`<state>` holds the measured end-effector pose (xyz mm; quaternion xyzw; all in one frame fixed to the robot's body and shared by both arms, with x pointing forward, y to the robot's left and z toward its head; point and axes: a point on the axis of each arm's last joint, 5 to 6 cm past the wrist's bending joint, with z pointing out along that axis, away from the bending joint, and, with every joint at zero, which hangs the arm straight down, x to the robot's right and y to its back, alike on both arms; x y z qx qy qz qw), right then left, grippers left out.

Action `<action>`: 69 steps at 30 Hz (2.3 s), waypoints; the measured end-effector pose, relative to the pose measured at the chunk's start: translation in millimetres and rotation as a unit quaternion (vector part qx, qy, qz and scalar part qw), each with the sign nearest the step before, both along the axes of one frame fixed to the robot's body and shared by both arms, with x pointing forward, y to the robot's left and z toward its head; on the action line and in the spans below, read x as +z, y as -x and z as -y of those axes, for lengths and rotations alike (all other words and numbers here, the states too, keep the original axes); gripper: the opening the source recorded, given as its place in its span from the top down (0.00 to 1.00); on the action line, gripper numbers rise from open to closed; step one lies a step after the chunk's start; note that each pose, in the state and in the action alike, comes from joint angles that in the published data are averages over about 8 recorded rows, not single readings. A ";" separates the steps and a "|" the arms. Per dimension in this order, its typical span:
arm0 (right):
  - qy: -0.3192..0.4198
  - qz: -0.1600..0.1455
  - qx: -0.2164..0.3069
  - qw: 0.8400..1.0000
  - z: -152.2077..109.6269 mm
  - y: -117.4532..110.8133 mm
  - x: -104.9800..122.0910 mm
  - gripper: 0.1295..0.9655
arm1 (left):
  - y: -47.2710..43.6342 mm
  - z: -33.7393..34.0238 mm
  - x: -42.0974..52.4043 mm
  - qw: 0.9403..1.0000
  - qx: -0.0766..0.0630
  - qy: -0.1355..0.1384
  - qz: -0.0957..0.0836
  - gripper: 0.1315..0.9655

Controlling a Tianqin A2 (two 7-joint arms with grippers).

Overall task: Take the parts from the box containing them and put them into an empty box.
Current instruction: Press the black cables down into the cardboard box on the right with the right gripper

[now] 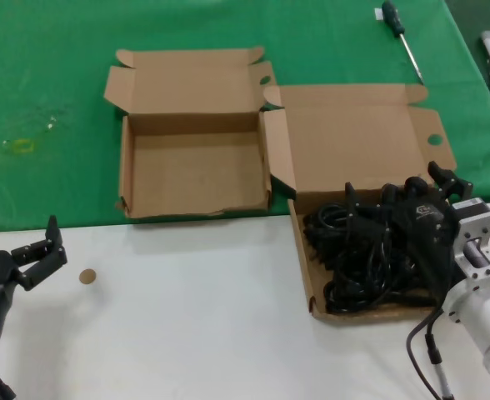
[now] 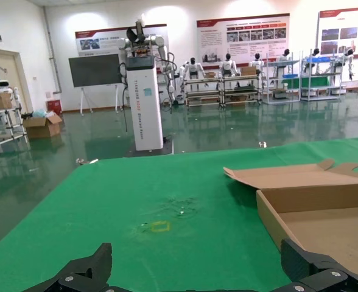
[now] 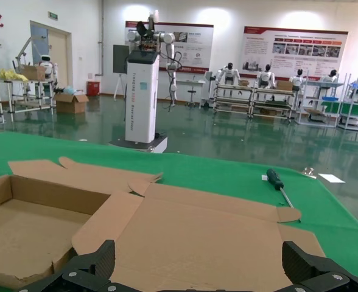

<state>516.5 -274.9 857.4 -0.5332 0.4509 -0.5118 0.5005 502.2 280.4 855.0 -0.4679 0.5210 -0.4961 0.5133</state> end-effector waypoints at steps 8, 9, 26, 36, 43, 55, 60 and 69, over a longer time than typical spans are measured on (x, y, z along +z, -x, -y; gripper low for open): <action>0.000 0.000 0.000 1.000 0.0 0.0 0.0 0.00 | 0.0 0.0 0.0 1.000 0.000 0.000 0.000 0.00; 0.000 0.000 0.000 1.000 0.0 0.0 0.0 0.00 | 0.0 0.0 0.0 1.000 0.000 0.000 0.000 0.00; 0.000 0.000 0.000 1.000 0.0 0.0 0.0 0.00 | 0.0 0.0 0.0 1.000 0.000 0.000 0.000 0.00; 0.000 0.000 0.000 1.000 0.0 0.0 0.0 0.00 | 0.0 0.0 0.0 1.000 0.000 0.000 0.000 0.00; 0.000 0.000 0.000 1.000 0.0 0.0 0.0 0.00 | 0.0 0.0 0.0 1.000 0.000 0.000 0.000 0.00; 0.000 0.000 0.000 1.000 0.0 0.0 0.0 0.00 | 0.0 0.0 0.0 1.000 0.000 0.000 0.000 0.02; 0.000 0.000 0.000 1.000 0.0 0.0 0.0 0.00 | 0.0 0.0 0.0 1.000 0.000 0.000 0.000 0.03; 0.000 0.000 0.000 1.000 0.0 0.0 0.0 0.00 | 0.0 0.0 0.0 1.000 0.000 0.000 0.000 0.13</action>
